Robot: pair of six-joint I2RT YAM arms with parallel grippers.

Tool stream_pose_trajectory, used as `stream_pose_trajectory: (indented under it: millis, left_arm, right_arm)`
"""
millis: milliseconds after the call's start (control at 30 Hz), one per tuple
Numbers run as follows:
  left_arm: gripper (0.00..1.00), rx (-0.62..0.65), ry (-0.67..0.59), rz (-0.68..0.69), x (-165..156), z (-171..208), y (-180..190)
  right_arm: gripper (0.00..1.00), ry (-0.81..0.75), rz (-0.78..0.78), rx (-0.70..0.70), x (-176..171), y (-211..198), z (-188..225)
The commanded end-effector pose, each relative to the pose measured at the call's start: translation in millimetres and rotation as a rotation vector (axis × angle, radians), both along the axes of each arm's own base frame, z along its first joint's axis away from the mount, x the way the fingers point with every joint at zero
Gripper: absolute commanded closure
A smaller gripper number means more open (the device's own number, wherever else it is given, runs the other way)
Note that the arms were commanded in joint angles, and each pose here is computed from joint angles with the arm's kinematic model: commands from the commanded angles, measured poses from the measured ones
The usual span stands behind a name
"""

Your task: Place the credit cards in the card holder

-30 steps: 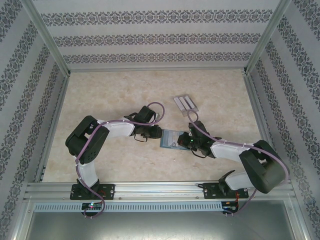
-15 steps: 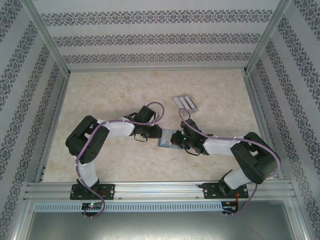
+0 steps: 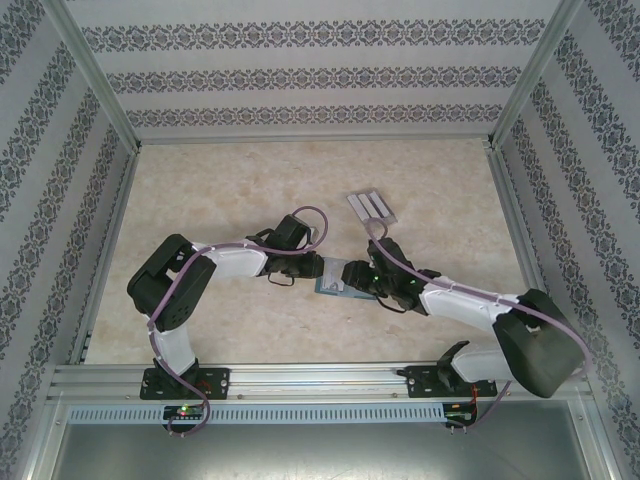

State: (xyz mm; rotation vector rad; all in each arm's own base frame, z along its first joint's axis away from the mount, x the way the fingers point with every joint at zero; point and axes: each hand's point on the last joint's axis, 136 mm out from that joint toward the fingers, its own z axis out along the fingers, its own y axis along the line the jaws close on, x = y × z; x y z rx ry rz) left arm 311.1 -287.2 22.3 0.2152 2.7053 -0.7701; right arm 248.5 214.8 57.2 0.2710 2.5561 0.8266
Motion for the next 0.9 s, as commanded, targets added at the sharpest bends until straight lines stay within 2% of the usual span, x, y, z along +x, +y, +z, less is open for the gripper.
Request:
stream_pose_trajectory:
  millis: [0, 133, 367, 667, 867]
  left_arm:
    - [0.74, 0.066, -0.006, 0.041, 1, -9, 15]
    - [0.74, 0.067, -0.006, 0.052, 2, -12, 16]
    - [0.74, 0.068, -0.004, 0.053, 2, -11, 16]
    - [0.73, 0.056, 0.005, 0.039, -1, -10, 14]
    - [0.74, 0.064, 0.007, 0.04, 0, -11, 14]
  right_arm:
    - [0.53, 0.014, -0.026, -0.09, -14, -22, -13]
    - [0.49, 0.027, -0.056, -0.13, -18, -35, -17]
    - [0.47, 0.077, -0.05, -0.143, -22, -32, -36]
    - [0.5, 0.066, -0.022, -0.151, -16, -23, -34]
    - [0.56, 0.04, -0.008, -0.121, -11, -15, -25]
